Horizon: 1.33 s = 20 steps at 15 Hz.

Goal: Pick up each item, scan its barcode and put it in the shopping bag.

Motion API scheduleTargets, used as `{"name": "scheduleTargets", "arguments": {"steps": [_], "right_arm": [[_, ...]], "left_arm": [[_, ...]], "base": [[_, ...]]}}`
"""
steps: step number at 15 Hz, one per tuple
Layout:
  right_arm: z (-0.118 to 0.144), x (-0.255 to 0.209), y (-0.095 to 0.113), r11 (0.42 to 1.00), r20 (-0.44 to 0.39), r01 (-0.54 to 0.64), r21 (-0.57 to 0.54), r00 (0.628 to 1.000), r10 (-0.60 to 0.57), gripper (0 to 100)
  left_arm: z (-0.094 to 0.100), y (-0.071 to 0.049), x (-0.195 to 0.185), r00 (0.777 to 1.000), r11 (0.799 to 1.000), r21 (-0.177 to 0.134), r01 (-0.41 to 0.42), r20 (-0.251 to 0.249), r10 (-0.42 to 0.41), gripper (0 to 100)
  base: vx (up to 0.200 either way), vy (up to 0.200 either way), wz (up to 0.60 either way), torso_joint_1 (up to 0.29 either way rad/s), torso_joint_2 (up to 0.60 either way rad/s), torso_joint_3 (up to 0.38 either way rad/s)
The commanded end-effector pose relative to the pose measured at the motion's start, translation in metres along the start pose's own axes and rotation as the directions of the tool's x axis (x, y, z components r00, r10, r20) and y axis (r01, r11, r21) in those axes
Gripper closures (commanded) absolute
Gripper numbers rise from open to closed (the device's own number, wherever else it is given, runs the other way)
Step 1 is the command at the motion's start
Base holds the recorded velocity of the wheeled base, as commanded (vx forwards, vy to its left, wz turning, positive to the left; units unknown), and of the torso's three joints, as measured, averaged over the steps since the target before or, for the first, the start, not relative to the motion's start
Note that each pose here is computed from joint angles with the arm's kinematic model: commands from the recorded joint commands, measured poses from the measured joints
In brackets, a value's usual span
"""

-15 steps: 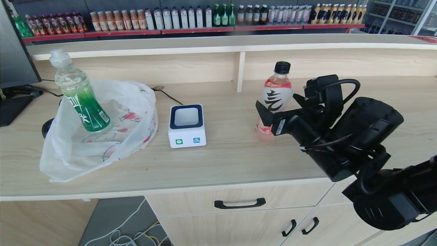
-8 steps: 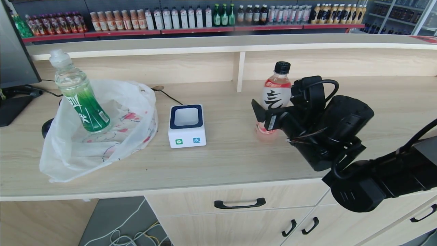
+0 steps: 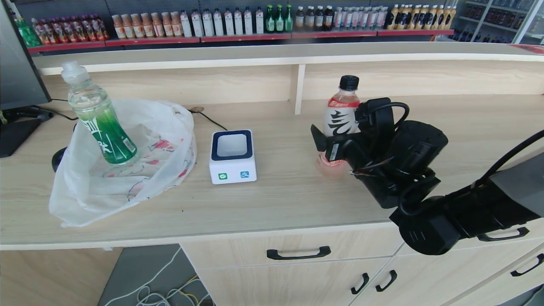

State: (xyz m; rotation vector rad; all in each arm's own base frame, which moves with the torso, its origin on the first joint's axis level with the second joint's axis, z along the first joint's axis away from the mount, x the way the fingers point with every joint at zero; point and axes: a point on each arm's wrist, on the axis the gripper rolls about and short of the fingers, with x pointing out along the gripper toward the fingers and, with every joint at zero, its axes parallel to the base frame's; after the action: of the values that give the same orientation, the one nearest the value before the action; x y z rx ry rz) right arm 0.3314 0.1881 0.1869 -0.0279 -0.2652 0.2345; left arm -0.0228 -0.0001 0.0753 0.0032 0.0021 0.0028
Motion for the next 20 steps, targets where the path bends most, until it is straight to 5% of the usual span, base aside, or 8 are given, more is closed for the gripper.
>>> {"name": "scheduleTargets", "arguments": {"steps": [1,2,3,20], "right_arm": [[-0.003,0.004,0.002,1.000,0.001,-0.001,0.000,1.000,0.001,0],[-0.002,0.005,0.002,1.000,0.006,0.001,0.002,1.000,-0.001,0],[-0.002,0.006,0.002,1.000,0.009,0.000,0.003,1.000,0.000,100],[0.015,0.003,0.006,1.000,0.053,-0.007,0.014,0.999,0.006,100]], "left_arm": [[0.000,0.000,0.000,1.000,1.000,0.000,0.001,0.001,-0.001,0],[0.000,0.000,0.000,1.000,1.000,0.000,0.000,0.001,0.000,0],[0.000,0.000,0.000,1.000,1.000,0.000,0.000,0.001,0.000,0],[0.000,0.000,0.000,1.000,1.000,0.000,0.000,0.001,0.000,0]], "base": [[0.000,0.000,0.00,0.000,0.00,0.000],[0.000,0.000,0.00,0.000,0.00,0.000],[0.000,0.000,0.00,0.000,0.00,0.000],[0.000,0.000,0.00,0.000,0.00,0.000]]}}
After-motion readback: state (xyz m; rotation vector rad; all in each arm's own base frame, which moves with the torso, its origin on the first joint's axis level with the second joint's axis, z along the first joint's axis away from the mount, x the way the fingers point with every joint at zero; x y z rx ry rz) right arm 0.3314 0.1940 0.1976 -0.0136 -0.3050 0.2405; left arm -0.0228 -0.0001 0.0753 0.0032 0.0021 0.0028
